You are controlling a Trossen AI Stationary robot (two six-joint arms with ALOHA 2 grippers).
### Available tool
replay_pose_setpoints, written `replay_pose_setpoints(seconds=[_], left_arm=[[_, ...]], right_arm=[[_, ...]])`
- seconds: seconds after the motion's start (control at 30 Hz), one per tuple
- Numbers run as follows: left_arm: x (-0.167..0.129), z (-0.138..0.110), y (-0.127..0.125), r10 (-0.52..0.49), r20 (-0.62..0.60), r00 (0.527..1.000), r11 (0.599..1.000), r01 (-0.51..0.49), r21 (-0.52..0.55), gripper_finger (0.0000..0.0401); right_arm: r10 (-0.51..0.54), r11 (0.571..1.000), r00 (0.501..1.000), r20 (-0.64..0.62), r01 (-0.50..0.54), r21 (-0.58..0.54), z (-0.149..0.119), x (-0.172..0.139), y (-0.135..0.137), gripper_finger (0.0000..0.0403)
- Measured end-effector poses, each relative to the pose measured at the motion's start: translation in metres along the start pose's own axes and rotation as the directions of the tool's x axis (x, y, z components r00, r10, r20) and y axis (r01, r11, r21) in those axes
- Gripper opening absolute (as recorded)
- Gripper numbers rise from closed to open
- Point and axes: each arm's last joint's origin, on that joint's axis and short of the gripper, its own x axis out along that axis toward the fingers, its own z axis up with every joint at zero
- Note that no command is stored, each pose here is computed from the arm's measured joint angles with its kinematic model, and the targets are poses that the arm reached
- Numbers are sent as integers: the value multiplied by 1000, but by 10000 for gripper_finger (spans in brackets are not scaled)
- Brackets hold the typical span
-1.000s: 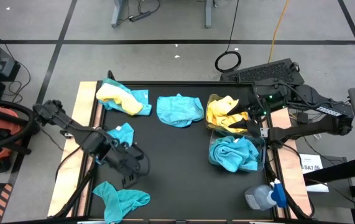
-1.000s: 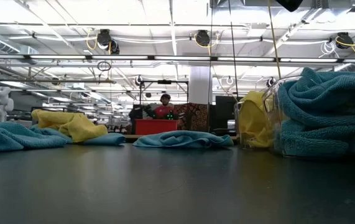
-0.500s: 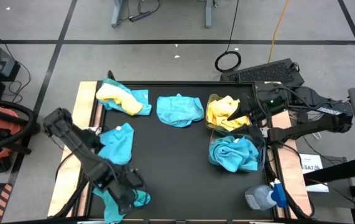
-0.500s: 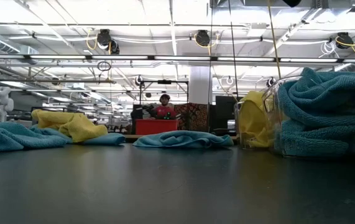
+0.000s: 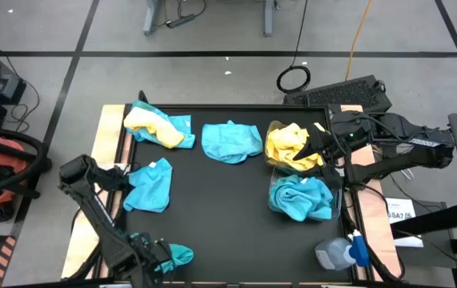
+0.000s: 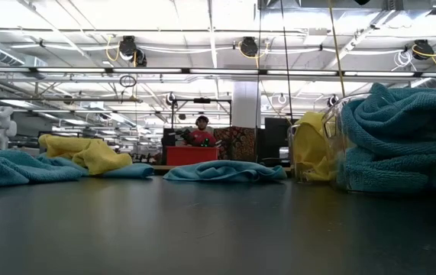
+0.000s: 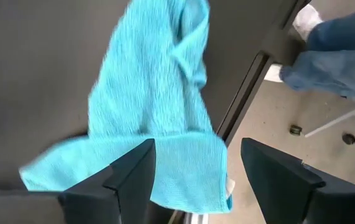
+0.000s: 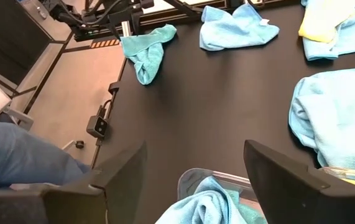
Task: Sort microfiber towel by color & place in baskets
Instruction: Put the blue microfiber cloth into the bottom transparent bin
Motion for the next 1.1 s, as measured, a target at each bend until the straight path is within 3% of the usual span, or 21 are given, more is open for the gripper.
replay_pose_setpoints(seconds=[0.27, 0.53, 0.77, 0.93, 1.1], left_arm=[[27, -27, -8, 82, 0, 997, 988, -82, -133, 302], [49, -25, -2, 239, 46, 970, 940, -220, -262, 350], [78, -24, 7, 189, 43, 981, 922, -161, -353, 353], [100, -24, 13, 73, 31, 997, 916, -54, -398, 351], [106, -22, 18, 74, 32, 997, 899, -53, -434, 305]], right_arm=[[12, 1000, 1000, -5, -12, -11, -1, 1, 3, 260], [12, 1000, 1000, -5, -12, -10, -1, 1, 3, 260], [12, 1000, 1000, -5, -12, -3, -1, 1, 3, 260], [12, 1000, 1000, -6, -12, 5, -1, 1, 3, 260], [11, 1000, 1000, -8, -11, 21, -1, 1, 3, 260]])
